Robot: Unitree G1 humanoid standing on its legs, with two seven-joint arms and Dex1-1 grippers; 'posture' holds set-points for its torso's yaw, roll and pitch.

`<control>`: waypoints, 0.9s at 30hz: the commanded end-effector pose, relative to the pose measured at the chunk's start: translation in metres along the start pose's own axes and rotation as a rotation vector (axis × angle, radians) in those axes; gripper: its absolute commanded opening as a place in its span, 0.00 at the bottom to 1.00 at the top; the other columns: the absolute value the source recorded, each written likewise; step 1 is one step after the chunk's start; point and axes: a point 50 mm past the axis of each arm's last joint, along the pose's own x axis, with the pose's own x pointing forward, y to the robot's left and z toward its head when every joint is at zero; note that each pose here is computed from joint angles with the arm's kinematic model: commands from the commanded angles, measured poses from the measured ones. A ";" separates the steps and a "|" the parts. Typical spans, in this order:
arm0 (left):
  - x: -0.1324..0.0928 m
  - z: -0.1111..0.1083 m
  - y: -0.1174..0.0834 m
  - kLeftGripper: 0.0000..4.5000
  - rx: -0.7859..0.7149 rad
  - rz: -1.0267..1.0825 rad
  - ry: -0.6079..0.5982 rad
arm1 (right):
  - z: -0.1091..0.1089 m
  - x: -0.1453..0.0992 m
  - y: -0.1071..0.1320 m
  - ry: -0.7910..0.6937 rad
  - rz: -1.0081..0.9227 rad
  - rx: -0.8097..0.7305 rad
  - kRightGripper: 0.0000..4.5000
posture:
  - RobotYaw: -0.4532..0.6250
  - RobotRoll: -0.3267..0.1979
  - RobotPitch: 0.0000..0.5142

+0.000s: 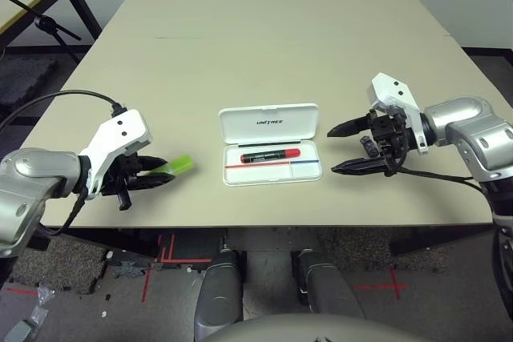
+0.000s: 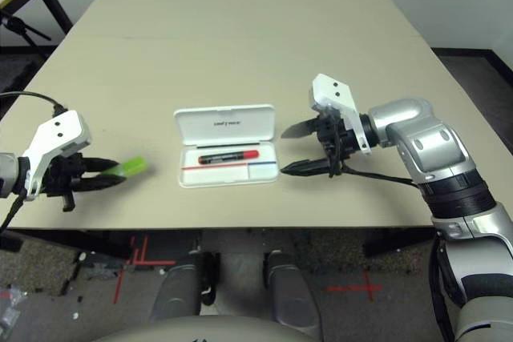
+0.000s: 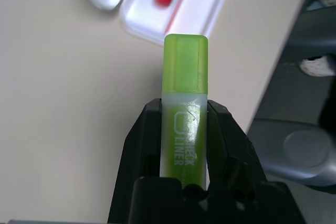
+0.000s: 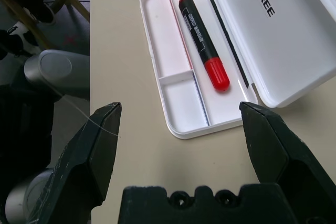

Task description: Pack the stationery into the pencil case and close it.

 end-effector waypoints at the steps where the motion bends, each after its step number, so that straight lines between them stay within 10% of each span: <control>1: 0.003 0.013 -0.003 0.24 0.060 -0.040 -0.024 | 0.001 0.000 -0.003 0.017 -0.005 -0.013 1.00 | 0.48 0.62 0.20; 27: 0.113 0.068 0.006 0.24 0.350 -0.168 0.025 | -0.004 -0.001 -0.002 0.031 -0.015 -0.012 1.00 | 0.46 0.62 0.18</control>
